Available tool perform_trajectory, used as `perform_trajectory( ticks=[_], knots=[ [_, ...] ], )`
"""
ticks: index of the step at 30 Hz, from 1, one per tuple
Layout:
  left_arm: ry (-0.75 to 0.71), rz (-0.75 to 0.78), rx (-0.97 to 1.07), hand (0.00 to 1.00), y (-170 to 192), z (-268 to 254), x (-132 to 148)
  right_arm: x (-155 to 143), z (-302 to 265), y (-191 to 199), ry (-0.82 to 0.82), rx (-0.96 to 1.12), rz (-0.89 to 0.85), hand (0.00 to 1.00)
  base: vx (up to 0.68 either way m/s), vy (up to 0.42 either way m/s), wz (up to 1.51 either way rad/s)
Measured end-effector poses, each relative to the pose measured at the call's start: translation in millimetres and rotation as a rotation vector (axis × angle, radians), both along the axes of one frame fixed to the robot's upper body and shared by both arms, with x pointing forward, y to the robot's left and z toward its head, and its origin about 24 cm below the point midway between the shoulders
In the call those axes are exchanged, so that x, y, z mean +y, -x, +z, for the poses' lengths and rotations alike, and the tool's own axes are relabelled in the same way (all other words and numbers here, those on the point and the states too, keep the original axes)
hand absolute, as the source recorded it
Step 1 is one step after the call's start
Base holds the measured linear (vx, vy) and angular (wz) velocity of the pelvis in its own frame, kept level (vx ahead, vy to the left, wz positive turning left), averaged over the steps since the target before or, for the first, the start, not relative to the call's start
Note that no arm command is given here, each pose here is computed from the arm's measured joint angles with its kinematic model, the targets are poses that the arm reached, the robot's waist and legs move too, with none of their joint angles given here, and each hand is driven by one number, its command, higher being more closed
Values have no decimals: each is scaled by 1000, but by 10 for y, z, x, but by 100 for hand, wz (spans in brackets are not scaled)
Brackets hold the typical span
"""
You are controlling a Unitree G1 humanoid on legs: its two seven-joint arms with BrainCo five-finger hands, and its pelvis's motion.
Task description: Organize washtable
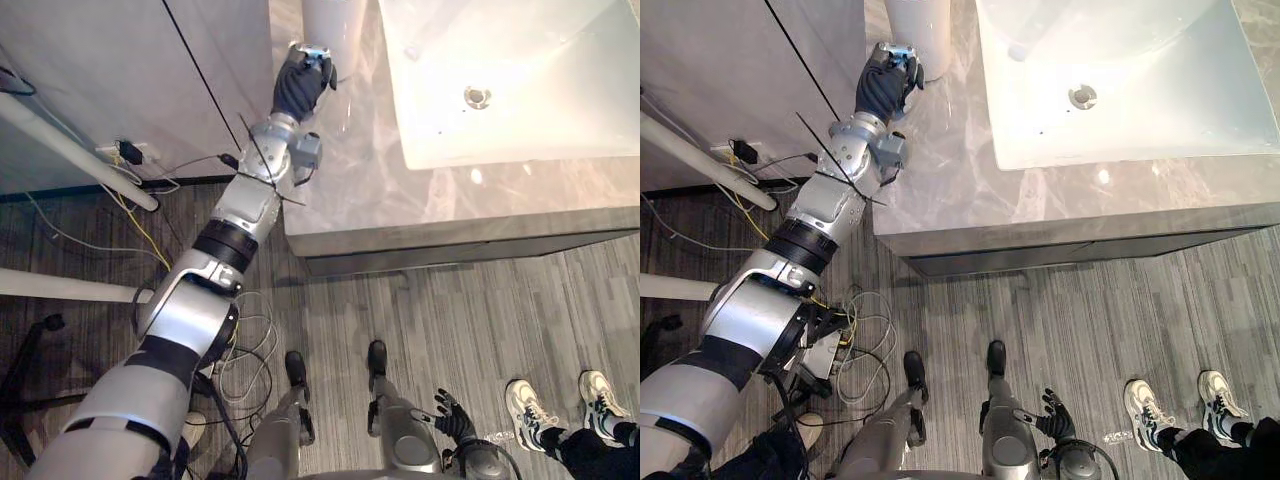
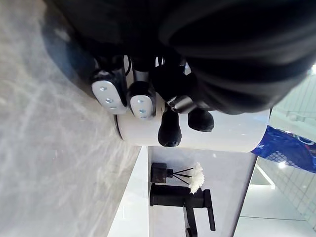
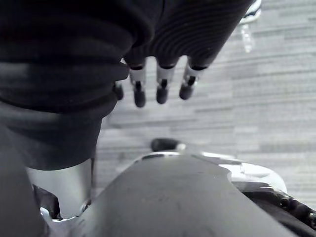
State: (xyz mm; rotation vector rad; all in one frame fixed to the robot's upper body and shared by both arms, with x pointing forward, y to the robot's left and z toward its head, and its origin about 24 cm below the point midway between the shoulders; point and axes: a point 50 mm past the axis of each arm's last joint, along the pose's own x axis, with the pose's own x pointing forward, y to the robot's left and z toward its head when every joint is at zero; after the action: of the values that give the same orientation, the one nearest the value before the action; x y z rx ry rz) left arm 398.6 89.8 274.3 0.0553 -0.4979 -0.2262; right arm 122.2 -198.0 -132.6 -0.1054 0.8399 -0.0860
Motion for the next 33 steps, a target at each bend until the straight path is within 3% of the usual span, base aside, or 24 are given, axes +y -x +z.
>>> perform_trajectory(
  ticks=[14,33],
  knots=[
    [163,-24,-53,100,31,370,3,5,35,-82,1,-27,14,0,0,0,0],
    [198,11,-90,100,45,642,102,27,77,-151,14,-60,25,0,-1,2,0]
  ],
)
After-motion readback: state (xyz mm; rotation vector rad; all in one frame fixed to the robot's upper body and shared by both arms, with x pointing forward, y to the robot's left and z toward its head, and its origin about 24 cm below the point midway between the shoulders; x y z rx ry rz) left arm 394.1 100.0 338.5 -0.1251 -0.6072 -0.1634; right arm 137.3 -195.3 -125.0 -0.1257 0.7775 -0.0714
